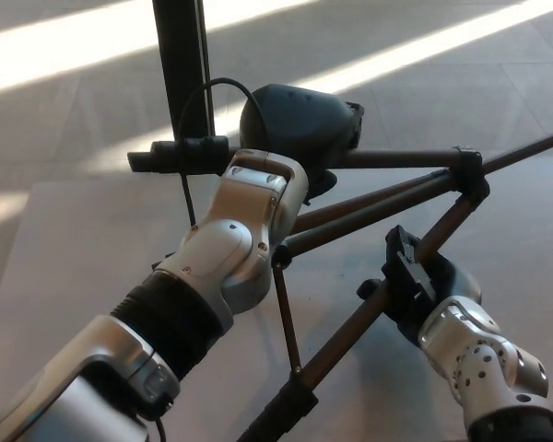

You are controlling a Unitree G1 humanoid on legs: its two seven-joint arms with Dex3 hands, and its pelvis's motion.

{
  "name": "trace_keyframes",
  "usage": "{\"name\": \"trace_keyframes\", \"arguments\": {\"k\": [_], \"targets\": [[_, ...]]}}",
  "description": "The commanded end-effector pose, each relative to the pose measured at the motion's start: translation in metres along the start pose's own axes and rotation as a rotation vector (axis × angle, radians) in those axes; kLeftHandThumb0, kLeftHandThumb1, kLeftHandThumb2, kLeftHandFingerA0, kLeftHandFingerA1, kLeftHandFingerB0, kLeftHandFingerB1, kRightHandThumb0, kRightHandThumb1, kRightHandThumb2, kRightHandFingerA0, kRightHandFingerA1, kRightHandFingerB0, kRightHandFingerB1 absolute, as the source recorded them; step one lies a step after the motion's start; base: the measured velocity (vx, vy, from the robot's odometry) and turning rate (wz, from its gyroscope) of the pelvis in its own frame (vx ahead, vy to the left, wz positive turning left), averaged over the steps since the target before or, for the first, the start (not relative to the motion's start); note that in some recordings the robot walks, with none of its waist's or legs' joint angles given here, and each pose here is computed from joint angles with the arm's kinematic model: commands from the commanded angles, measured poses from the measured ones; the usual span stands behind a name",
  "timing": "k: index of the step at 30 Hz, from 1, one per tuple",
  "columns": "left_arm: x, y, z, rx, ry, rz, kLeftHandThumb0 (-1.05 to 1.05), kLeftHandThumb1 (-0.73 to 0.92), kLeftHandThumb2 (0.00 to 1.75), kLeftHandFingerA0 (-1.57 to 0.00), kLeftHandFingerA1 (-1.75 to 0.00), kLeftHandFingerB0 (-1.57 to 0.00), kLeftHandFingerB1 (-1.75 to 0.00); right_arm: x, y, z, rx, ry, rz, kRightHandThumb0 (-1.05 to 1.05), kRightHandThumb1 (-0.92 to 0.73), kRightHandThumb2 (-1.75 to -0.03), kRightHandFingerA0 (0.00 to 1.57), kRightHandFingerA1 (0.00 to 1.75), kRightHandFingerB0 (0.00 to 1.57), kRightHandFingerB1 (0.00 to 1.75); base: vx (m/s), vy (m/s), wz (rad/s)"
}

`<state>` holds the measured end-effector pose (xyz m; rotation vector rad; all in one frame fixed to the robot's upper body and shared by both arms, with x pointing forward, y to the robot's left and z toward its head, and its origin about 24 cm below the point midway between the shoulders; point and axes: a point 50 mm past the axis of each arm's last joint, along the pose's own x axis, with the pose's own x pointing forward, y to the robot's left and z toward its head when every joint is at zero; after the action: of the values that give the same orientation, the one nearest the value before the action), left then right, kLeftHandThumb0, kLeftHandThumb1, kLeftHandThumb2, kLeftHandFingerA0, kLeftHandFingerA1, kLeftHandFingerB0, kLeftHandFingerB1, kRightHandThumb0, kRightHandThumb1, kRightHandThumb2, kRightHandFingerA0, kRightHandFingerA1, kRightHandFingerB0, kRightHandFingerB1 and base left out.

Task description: Use both hands of the robot to pick up the tripod lying in the middle of the desk and make it stand upright on the desk

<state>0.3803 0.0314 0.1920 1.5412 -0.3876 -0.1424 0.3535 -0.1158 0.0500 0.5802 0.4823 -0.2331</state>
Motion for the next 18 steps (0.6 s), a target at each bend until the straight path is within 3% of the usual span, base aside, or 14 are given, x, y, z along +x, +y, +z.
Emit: {"name": "trace_keyframes", "arguments": {"k": [1, 3, 4, 5, 6, 7, 9, 10, 13, 15, 16, 18], "targets": [[-0.001, 0.006, -0.022, 0.046, 0.036, 0.05, -0.29, 0.7, 0.67, -0.83, -1.52, -0.76, -0.99, -0.008, 0.029, 0.014, 0.099, -0.17, 0.008, -0.26, -0.76, -0.88, 0.99, 1.75, 0.79, 1.56, 0.0, 0.0, 0.0], [-0.001, 0.006, -0.023, 0.05, 0.043, 0.038, -0.29, 0.7, 0.67, -0.83, -1.52, -0.76, -0.99, -0.009, 0.03, 0.015, 0.088, -0.191, -0.006, -0.26, -0.76, -0.88, 0.99, 1.75, 0.79, 1.56, 0.0, 0.0, 0.0], [-0.002, 0.006, -0.026, 0.056, 0.05, 0.032, -0.28, 0.72, 0.69, -0.82, -1.46, -0.76, -0.93, -0.011, 0.031, 0.018, 0.021, -0.273, -0.027, -0.21, -0.71, -0.93, 0.99, 1.75, 0.72, 1.64, 0.0, 0.0, 0.0], [-0.002, 0.005, -0.027, 0.064, 0.05, 0.039, -0.27, 0.7, 0.7, -0.81, -1.46, -0.76, -0.96, -0.011, 0.032, 0.022, -0.027, -0.299, -0.035, -0.28, -0.79, -0.82, 1.0, 1.75, 0.63, 1.68, 0.0, 0.0, 0.0], [-0.003, 0.005, -0.028, 0.067, 0.052, 0.037, -0.27, 0.7, 0.7, -0.81, -1.46, -0.76, -0.96, -0.011, 0.032, 0.021, -0.032, -0.299, -0.034, -0.28, -0.79, -0.82, 1.0, 1.75, 0.63, 1.68, 0.0, 0.0, 0.0], [-0.004, 0.005, -0.031, 0.051, 0.059, 0.042, -0.26, 0.67, 0.68, -0.79, -1.55, -0.74, -1.1, -0.014, 0.034, 0.028, -0.1, -0.383, -0.028, -0.19, -0.61, -1.12, 1.02, 1.75, 0.82, 1.55, 0.0, 0.0, 0.0], [-0.005, 0.01, -0.039, -0.04, 0.102, 0.065, -0.26, 0.7, 0.69, -0.79, -1.55, -0.74, -1.11, -0.022, 0.04, 0.047, -0.193, -0.539, -0.031, -0.19, -0.51, -1.18, 0.99, 1.75, 0.85, 1.56, 0.0, 0.0, 0.0], [-0.004, 0.016, -0.044, -0.067, 0.115, 0.087, -0.25, 0.68, 0.69, -0.78, -1.47, -0.72, -0.95, -0.025, 0.043, 0.056, -0.243, -0.608, -0.031, -0.19, -0.48, -1.23, 0.98, 1.75, 0.83, 1.58, 0.0, 0.0, 0.0], [-0.004, 0.024, -0.049, -0.119, 0.13, 0.122, -0.25, 0.63, 0.64, -0.81, -1.46, -0.72, -0.95, -0.027, 0.046, 0.063, -0.35, -0.688, -0.032, -0.19, -0.46, -1.26, 0.97, 1.75, 0.82, 1.62, 0.0, 0.0, 0.0], [-0.002, 0.044, -0.057, -0.204, 0.16, 0.202, -0.2, 0.64, 0.74, -0.79, -1.38, -0.74, -1.01, -0.035, 0.053, 0.082, -0.463, -0.822, -0.07, -0.19, -0.41, -1.29, 0.96, 1.74, 0.85, 1.61, 0.0, 0.0, 0.0], [-0.001, 0.049, -0.059, -0.225, 0.167, 0.225, -0.23, 0.66, 0.67, -0.77, -1.56, -0.71, -1.12, -0.038, 0.056, 0.087, -0.481, -0.854, -0.081, -0.19, -0.43, -1.26, 0.97, 1.75, 0.86, 1.59, 0.0, 0.0, 0.0], [-0.001, 0.06, -0.063, -0.261, 0.174, 0.26, -0.22, 0.62, 0.67, -0.77, -1.48, -0.74, -1.05, -0.043, 0.063, 0.099, -0.492, -0.931, -0.065, -0.17, -0.43, -1.27, 0.96, 1.71, 0.87, 1.55, 0.0, 0.0, 0.0]]}}
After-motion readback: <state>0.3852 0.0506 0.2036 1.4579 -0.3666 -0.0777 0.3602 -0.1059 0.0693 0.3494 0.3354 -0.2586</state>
